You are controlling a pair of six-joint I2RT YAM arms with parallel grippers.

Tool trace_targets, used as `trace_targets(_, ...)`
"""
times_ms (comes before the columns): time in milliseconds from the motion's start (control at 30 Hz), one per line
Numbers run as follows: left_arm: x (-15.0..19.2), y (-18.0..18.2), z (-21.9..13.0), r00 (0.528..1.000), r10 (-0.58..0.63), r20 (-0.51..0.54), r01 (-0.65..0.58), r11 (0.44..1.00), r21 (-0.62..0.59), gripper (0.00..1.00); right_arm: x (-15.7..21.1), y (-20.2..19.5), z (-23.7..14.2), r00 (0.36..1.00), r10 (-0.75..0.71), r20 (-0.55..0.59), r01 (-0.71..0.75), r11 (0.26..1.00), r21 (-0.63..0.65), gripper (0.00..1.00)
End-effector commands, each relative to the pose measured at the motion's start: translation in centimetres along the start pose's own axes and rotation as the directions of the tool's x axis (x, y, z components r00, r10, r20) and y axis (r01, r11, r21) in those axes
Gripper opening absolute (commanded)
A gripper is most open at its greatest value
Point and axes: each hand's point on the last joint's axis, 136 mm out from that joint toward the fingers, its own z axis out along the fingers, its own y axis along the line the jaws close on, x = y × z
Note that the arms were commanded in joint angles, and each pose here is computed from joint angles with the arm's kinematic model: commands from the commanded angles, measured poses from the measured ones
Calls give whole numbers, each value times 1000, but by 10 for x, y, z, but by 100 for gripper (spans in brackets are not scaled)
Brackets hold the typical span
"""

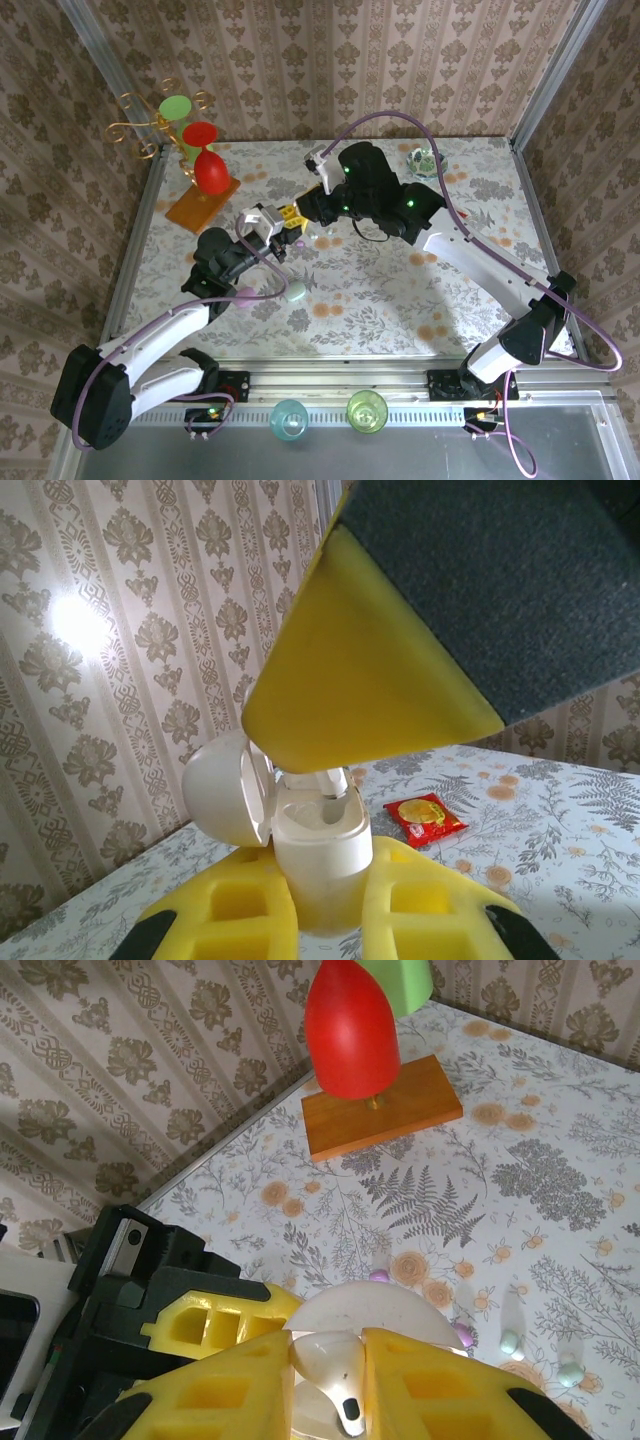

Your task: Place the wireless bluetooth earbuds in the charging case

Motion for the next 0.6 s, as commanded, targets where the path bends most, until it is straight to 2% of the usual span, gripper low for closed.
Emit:
trace_targets(0,-33,3,0,997,5,80,-4,1000,-15,0,-4,9,-2,1000,-20,10,20,999,-32,23)
trace_targets(333,-40,6,1,996,-17,89,19,999,-27,0,4,6,9,1000,-14,1,14,999,-35,23)
trace_targets(567,-48,5,1,993,-33,110,36,999,-19,0,14,-9,17,999,-40,-19,41,998,38,22)
